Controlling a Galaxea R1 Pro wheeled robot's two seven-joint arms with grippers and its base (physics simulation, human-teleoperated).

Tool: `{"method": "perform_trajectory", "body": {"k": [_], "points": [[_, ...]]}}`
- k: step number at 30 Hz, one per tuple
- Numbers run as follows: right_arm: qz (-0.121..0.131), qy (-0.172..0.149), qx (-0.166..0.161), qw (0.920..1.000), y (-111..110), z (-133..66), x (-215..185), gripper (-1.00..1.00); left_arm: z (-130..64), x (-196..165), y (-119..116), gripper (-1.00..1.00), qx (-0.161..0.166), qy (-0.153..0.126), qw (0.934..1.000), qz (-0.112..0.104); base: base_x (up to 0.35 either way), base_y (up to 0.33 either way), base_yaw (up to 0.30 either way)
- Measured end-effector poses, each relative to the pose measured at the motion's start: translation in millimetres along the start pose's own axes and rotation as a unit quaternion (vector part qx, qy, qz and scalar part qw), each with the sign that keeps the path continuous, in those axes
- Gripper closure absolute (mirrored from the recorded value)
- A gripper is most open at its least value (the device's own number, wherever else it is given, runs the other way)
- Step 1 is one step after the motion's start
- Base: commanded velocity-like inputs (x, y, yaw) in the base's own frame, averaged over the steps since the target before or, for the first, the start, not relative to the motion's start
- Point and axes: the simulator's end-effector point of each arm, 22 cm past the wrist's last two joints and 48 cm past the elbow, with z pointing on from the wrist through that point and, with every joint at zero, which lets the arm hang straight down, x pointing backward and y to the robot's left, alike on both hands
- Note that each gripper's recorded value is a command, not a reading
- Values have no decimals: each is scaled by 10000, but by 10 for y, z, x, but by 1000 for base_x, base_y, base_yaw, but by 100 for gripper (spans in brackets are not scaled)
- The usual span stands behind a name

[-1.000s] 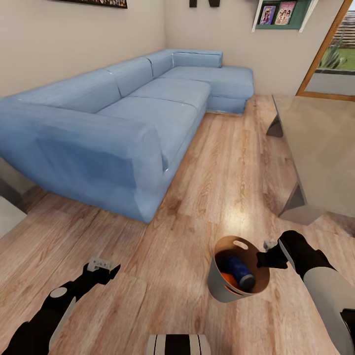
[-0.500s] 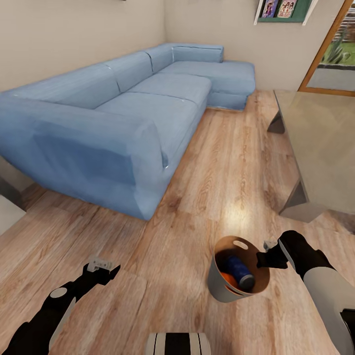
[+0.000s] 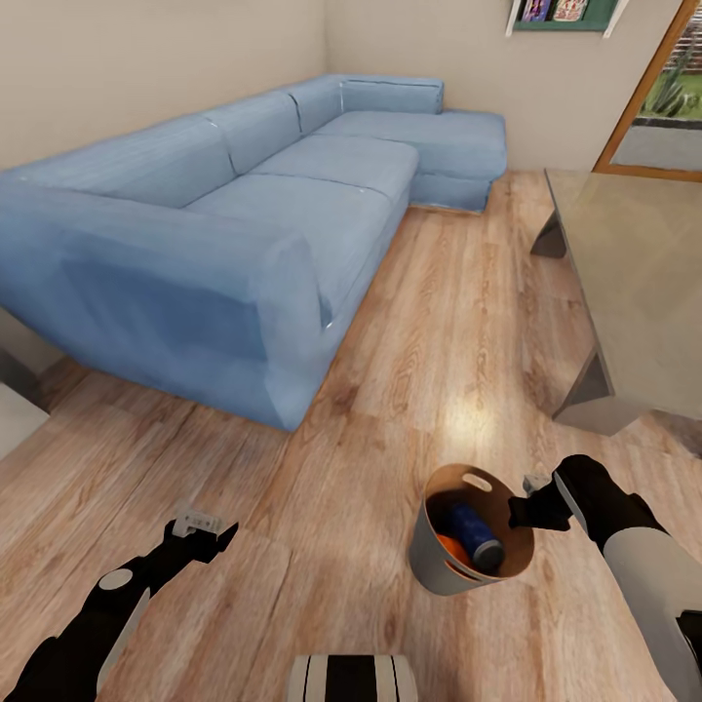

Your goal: Put the three can of soda from the living room inside the tash can in the kitchen.

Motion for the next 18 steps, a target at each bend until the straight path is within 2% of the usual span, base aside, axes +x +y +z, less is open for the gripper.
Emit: {"method": "perform_trajectory", "body": {"k": [17, 18], "points": [[0, 0, 0, 10000, 0, 0, 0, 100, 0, -15, 0, -100, 0, -36, 10000, 20, 0, 0, 0], [0, 0, 0, 10000, 0, 0, 0, -100, 0, -15, 0, -100, 0, -36, 10000, 20, 0, 0, 0]]}}
